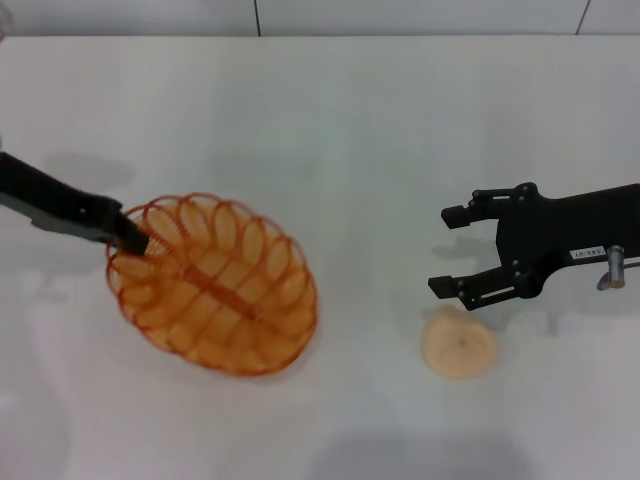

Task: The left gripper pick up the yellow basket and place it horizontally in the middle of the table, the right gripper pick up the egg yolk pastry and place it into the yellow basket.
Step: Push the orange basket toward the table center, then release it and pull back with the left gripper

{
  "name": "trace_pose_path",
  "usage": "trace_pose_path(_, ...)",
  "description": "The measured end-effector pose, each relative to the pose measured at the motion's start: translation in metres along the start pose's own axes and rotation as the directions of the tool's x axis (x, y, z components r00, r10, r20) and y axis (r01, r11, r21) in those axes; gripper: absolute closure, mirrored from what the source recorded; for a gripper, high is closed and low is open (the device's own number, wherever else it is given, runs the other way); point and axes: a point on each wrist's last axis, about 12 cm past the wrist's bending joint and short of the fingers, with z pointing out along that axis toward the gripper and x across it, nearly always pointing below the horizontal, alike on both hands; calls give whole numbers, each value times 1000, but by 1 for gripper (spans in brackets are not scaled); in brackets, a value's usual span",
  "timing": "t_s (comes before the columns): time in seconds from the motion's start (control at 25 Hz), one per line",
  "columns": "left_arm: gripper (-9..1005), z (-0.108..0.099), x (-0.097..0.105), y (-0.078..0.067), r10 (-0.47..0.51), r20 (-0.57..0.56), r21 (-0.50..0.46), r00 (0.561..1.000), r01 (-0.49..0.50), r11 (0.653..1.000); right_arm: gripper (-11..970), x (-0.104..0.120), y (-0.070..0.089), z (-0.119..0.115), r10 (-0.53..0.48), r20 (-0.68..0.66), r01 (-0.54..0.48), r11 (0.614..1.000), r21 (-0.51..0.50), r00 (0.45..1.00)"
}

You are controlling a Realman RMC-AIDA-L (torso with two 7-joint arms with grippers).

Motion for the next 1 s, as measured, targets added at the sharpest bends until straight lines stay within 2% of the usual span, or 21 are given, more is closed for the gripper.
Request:
trace_pose_path(0.2, 907, -1, 0, 4, -89, 64, 43, 994, 86, 995, 91, 0, 0, 0, 0, 0, 0, 1000, -3, 1000)
trace_pose_path(0.52, 906, 6, 5, 8, -252, 106, 71, 962, 246, 967, 90, 1, 1, -1, 0, -1, 0, 1000, -8, 1000)
trace_pose_path(0.76, 907, 8, -1, 5, -322, 148, 135, 935, 304, 943, 90, 0, 2, -1, -6, -2, 6, 1000, -20, 1000)
trace_pose_path(1.0, 907, 18, -5, 2, -378, 144, 190, 914, 350, 917, 91, -2, 3, -1, -12, -2, 12, 999, -33, 1000)
